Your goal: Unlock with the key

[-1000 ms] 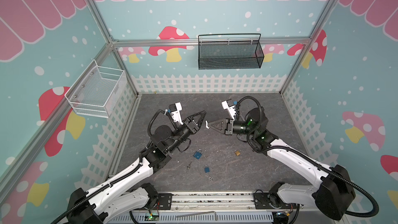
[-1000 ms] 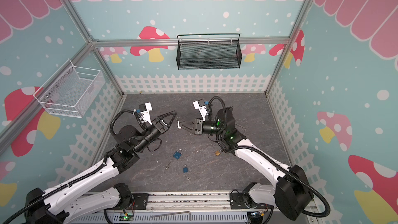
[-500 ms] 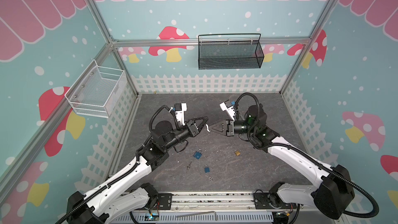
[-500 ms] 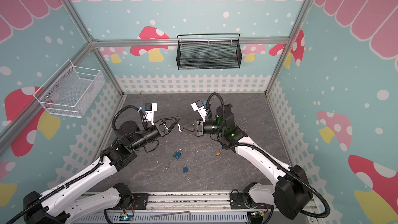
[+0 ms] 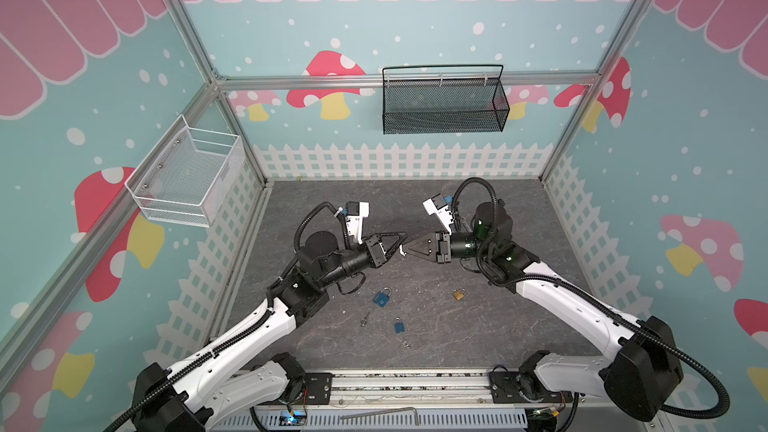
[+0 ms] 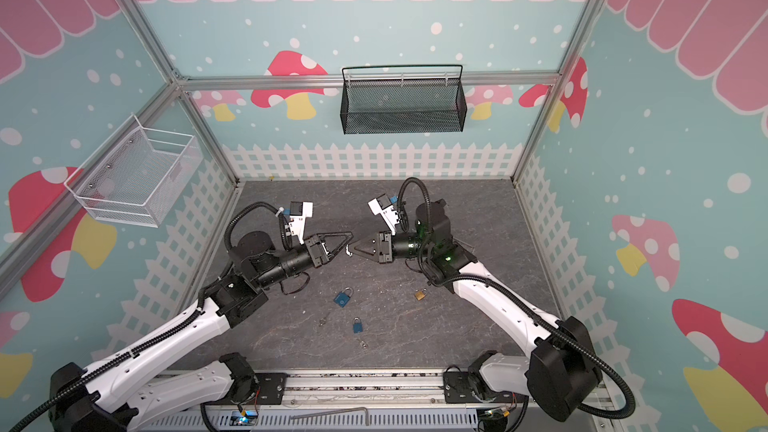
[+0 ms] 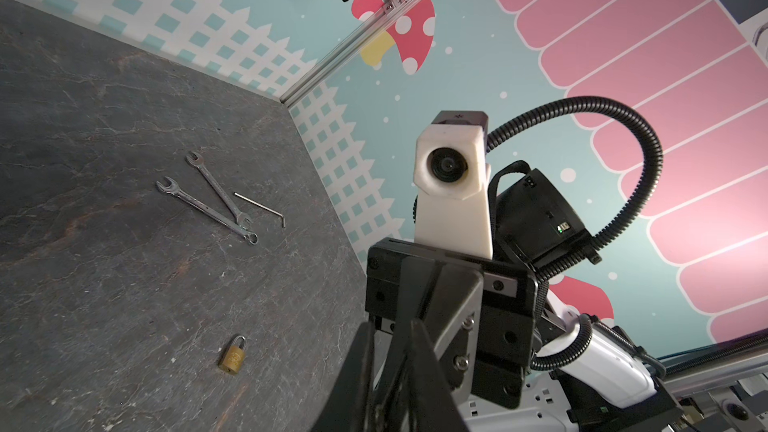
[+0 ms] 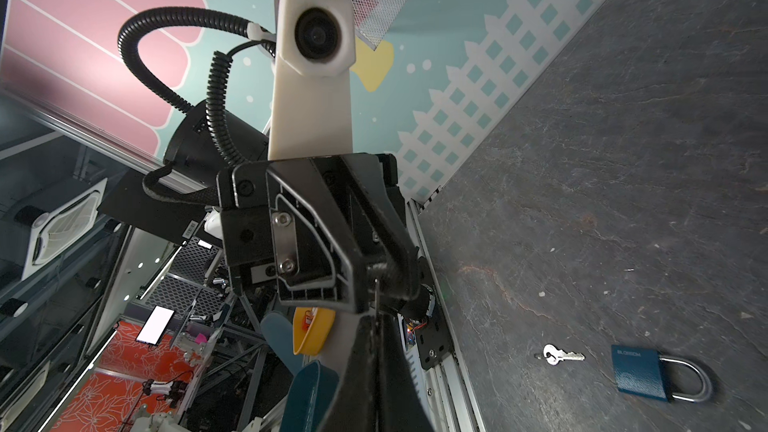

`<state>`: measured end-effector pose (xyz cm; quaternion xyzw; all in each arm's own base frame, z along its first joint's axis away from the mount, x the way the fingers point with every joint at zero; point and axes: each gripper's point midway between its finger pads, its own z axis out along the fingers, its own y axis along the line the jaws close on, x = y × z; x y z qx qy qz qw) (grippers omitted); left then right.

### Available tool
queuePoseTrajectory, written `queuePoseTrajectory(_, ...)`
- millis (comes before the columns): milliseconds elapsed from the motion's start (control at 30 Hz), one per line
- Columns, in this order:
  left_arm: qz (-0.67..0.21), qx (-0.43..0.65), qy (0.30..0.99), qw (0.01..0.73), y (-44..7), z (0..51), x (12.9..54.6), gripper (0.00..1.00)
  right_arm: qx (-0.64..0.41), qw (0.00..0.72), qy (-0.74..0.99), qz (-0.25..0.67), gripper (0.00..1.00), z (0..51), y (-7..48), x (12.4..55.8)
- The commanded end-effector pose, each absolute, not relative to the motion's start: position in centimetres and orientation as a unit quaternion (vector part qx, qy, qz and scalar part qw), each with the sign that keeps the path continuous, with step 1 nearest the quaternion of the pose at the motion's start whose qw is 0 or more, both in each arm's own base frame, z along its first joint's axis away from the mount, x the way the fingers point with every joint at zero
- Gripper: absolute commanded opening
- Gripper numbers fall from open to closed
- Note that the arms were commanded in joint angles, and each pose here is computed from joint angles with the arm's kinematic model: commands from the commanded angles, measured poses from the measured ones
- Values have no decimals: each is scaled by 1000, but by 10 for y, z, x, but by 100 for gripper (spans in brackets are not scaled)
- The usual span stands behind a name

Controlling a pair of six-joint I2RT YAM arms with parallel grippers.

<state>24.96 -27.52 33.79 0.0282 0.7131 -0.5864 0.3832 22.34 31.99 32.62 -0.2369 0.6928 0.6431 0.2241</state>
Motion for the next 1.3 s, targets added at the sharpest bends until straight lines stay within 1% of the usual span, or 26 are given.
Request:
queuePoseTrajectory(0,-591,32,712,377,-277,341,249,13,-247,252,679,643,0,344,319,227)
queuePoseTrajectory(200,-592,25,712,376,-276,340,249,8,-243,262,678,642,0,348,317,228)
queuePoseTrajectory(300,-594,23,710,376,-277,341,250,0,-241,264,679,641,0,348,317,229)
queuePoseTrajectory(433,-594,18,709,380,-276,342,253,0,-237,270,681,638,0,347,315,232)
queuePoseTrajectory(567,-603,14,692,397,-275,352,256,0,-236,272,682,637,0,346,313,233)
queuePoseTrajectory(633,-604,5,687,404,-273,356,259,0,-232,273,685,635,14,343,311,234)
queuePoseTrajectory(733,-607,-3,676,417,-270,363,262,0,-220,279,692,629,28,337,307,237)
queuePoseTrajectory(767,-608,-7,673,421,-269,366,263,0,-214,283,694,627,36,335,306,238)
queuePoseTrajectory(800,-606,-13,671,426,-268,367,265,0,-213,284,693,627,39,334,306,238)
queuePoseTrajectory(933,-609,-17,661,438,-268,371,268,0,-214,279,677,647,41,335,308,237)
queuePoseTrajectory(1067,-606,-21,661,442,-271,370,272,0,-217,290,658,660,44,347,309,236)
queuePoseTrajectory(1267,-606,-17,657,449,-276,374,274,0,-216,286,648,672,44,349,311,236)
